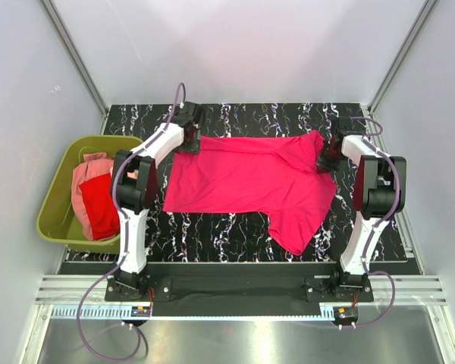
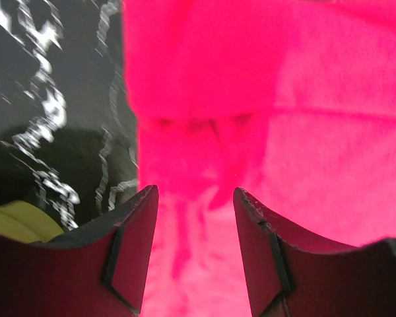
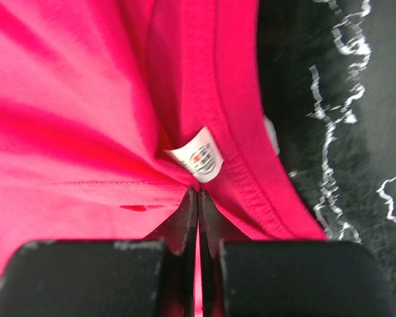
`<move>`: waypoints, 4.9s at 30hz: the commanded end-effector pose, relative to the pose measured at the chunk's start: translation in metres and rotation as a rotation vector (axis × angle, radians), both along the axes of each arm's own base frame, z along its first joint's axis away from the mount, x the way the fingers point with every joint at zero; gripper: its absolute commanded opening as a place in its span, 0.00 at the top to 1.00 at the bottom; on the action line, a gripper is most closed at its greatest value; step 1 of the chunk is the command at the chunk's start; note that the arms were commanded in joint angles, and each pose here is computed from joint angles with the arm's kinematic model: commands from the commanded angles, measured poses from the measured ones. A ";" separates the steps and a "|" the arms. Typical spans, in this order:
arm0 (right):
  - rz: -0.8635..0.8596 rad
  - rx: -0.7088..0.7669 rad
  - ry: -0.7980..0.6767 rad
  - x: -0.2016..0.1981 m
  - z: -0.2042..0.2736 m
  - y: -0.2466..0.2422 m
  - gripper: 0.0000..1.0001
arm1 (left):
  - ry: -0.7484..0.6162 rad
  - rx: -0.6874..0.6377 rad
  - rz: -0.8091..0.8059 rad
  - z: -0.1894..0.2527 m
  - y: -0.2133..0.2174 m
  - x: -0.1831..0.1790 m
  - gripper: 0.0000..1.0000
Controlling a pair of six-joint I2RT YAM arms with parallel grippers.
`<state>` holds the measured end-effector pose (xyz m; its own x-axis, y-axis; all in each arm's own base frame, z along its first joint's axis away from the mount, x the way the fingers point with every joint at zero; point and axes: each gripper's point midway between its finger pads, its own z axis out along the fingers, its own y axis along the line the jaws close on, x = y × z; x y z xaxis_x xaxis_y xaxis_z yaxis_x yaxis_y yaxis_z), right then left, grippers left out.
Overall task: Fold and stack the t-shirts
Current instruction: Fold the tshirt
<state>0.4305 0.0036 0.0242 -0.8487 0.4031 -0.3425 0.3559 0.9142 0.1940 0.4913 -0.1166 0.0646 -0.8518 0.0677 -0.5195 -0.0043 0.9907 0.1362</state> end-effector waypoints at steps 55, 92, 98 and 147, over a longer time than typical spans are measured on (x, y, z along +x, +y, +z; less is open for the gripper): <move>-0.032 -0.032 -0.198 0.047 0.069 -0.072 1.00 | -0.129 0.179 -0.259 0.000 -0.038 0.057 0.53; -0.046 -0.040 -0.235 0.058 0.100 -0.075 1.00 | -0.143 0.168 -0.304 0.021 -0.043 0.061 1.00; -0.073 -0.058 -0.251 0.058 0.112 -0.079 1.00 | -0.180 0.201 -0.299 0.042 -0.040 0.068 1.00; -0.258 -0.117 -0.078 -0.029 0.079 -0.096 1.00 | -0.117 0.432 -0.423 0.033 -0.035 0.010 1.00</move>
<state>0.3927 -0.0807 0.0867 -0.7470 0.5463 -0.3789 0.5424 0.8303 0.1277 0.4888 -0.1488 0.0461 -0.6853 0.6447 -0.3388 0.4268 0.7325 0.5304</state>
